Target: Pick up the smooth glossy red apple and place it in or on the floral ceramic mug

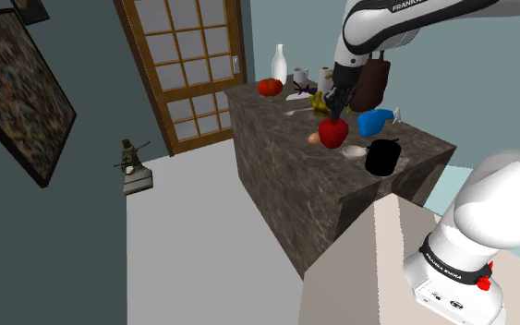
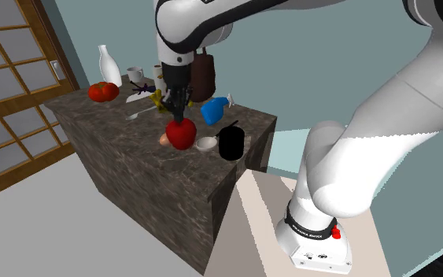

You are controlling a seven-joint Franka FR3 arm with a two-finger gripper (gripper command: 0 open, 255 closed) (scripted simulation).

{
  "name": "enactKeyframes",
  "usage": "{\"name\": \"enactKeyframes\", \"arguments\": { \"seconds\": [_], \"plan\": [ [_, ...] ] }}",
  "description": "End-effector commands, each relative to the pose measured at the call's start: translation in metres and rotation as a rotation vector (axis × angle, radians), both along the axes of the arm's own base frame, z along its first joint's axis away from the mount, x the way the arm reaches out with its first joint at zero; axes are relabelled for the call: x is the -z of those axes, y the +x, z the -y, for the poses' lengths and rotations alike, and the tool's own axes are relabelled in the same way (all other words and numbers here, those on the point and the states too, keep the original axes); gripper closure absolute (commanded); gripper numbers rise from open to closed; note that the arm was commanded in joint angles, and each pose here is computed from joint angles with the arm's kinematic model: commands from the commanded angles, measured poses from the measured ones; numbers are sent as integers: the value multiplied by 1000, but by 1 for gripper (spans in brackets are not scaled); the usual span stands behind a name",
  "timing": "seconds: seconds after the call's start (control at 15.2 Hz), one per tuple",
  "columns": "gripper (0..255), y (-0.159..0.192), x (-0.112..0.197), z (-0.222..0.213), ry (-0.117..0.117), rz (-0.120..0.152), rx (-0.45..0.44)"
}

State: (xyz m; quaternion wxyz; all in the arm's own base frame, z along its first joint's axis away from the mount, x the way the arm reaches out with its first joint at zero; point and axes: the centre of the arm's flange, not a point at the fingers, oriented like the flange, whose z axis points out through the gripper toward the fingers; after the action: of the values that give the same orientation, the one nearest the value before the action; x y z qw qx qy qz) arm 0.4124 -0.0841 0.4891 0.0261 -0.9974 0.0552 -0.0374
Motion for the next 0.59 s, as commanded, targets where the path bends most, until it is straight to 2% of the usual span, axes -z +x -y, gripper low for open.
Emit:
{"name": "enactKeyframes", "arguments": {
  "seconds": [0.0,0.53],
  "plan": [
    [255,-1,-9,0,0,0,0],
    [255,-1,-51,0,0,0,0]
  ]
}}
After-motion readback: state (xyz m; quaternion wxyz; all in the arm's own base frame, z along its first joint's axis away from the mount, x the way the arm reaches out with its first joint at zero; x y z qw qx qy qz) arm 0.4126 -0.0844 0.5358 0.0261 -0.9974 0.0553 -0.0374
